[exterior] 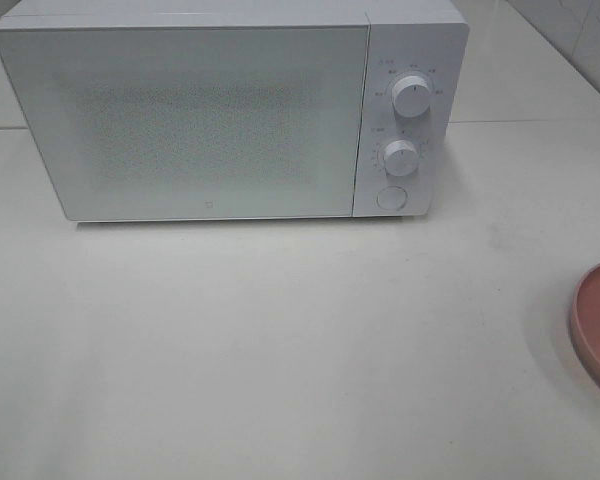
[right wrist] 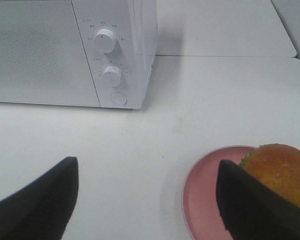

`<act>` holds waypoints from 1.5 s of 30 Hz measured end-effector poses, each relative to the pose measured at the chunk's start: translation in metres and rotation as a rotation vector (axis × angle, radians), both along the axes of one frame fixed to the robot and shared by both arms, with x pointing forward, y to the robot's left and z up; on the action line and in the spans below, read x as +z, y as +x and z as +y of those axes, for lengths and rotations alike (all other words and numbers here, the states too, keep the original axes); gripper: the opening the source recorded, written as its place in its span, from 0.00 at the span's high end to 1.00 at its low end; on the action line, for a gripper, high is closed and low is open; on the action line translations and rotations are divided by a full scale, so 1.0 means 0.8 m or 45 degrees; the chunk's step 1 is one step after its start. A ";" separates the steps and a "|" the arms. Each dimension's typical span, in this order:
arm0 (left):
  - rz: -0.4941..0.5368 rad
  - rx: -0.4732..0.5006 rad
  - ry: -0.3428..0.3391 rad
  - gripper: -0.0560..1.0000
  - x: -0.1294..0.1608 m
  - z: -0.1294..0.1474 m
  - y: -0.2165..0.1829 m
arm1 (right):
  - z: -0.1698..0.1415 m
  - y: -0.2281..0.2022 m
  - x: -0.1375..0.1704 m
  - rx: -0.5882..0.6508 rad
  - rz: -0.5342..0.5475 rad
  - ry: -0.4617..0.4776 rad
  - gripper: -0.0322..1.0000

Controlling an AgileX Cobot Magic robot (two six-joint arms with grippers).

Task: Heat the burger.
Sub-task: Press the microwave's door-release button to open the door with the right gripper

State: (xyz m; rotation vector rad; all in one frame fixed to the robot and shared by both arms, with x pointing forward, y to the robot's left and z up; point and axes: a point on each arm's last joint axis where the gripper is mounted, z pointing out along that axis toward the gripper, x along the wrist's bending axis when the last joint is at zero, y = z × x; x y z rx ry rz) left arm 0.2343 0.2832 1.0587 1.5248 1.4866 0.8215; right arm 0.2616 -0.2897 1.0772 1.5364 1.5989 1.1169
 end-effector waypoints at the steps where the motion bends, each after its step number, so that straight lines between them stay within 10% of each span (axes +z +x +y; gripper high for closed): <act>1: 0.000 0.000 0.000 0.01 0.000 0.000 0.000 | 0.000 0.003 0.001 -0.001 -0.001 0.001 0.24; 45: 0.000 0.000 0.000 0.01 0.000 0.000 0.000 | 0.003 0.179 -0.034 -0.083 0.019 -0.057 0.24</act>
